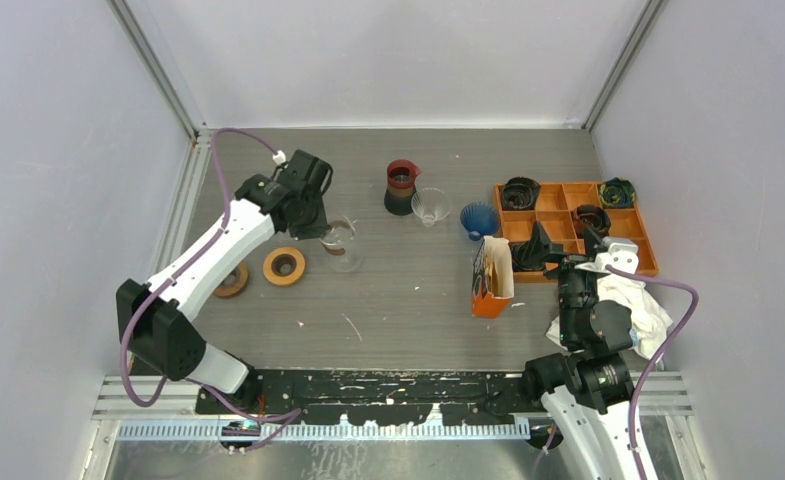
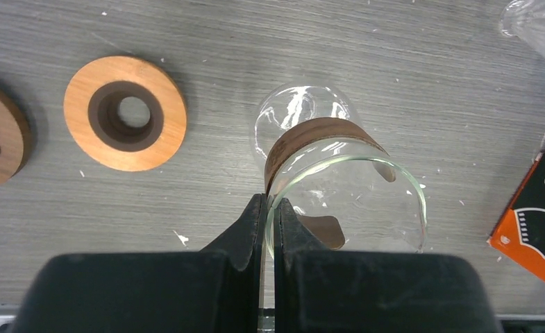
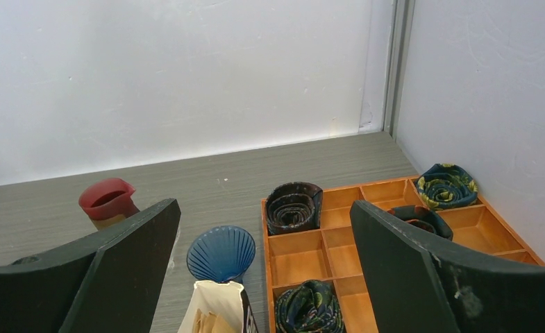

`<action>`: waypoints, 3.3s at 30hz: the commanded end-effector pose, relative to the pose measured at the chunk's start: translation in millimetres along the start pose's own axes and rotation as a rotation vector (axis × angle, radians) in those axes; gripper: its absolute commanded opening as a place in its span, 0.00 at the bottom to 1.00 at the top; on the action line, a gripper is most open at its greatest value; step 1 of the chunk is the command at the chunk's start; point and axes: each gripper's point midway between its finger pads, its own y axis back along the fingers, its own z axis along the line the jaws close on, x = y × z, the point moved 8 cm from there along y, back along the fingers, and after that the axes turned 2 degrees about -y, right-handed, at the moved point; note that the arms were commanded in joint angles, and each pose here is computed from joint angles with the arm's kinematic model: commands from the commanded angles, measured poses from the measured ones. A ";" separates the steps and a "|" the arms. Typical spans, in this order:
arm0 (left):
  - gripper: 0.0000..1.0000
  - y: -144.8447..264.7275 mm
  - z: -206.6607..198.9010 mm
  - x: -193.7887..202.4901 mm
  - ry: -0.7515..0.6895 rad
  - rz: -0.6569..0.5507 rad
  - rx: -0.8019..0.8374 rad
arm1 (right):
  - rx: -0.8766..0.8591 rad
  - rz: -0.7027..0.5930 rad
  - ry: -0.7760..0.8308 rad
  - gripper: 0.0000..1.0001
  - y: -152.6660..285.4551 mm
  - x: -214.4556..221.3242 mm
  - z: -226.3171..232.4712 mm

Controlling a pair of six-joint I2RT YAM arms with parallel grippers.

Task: Place the coffee filter in the dripper
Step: Move the coffee server to the center of the board, then pick up the dripper holder from the center of the board.

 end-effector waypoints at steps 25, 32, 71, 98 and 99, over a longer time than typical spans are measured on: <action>0.00 -44.0 -17.8 27.2 0.277 -0.137 -0.186 | -0.016 -0.048 -0.023 1.00 0.4 -9.6 2.6; 0.08 -44.5 -21.9 25.7 0.257 -0.115 -0.180 | -0.021 -0.046 -0.023 1.00 0.3 -9.1 3.3; 0.99 22.5 95.6 29.1 0.319 -0.265 -0.120 | -0.056 0.008 0.001 1.00 -7.0 -0.2 9.4; 0.82 -83.7 141.7 42.9 0.494 0.053 -0.199 | -0.053 0.009 0.003 1.00 -6.9 0.4 9.1; 0.81 -85.7 141.5 41.0 0.493 0.053 -0.200 | -0.052 0.008 0.003 1.00 -6.9 0.2 9.1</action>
